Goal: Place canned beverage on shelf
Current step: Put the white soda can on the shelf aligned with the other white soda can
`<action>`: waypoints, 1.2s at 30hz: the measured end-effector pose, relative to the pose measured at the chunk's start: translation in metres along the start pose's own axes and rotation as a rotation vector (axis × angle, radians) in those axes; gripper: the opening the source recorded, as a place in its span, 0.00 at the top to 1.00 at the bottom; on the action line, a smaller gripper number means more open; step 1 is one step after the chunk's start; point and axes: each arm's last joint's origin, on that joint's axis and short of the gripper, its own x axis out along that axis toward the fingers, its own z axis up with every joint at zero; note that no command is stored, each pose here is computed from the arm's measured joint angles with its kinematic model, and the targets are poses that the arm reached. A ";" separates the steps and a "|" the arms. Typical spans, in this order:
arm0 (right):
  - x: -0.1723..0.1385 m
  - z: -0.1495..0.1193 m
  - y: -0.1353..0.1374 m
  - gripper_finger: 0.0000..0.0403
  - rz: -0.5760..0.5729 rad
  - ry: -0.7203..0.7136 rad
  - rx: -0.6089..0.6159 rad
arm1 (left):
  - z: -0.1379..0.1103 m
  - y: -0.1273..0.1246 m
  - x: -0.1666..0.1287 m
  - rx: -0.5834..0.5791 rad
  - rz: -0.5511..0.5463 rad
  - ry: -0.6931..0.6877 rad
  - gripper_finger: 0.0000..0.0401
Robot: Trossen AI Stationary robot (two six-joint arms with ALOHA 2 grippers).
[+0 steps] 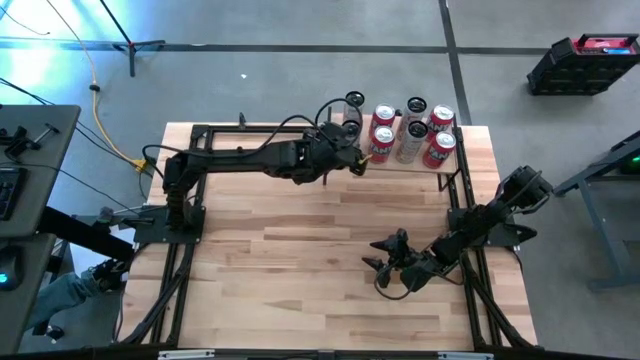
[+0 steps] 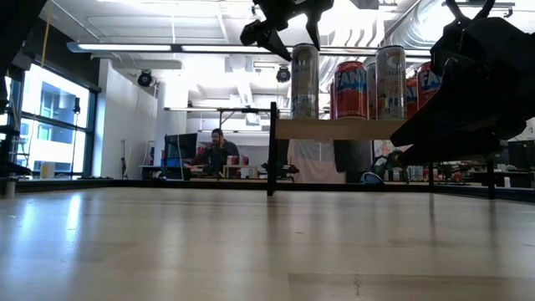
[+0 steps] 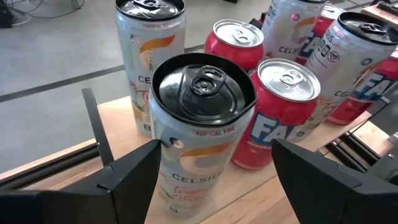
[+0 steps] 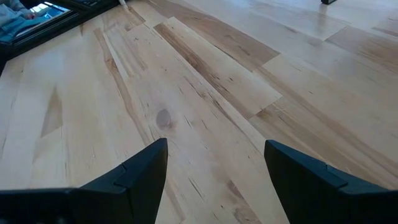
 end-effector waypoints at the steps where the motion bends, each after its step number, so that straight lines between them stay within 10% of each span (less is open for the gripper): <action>1: 0.000 0.000 0.000 0.37 0.000 0.000 0.000 | 0.000 0.000 0.000 -0.001 -0.002 -0.001 0.26; 36: 0.000 0.000 0.000 0.37 0.002 0.003 0.000 | 0.001 0.003 0.006 -0.014 0.047 -0.027 0.26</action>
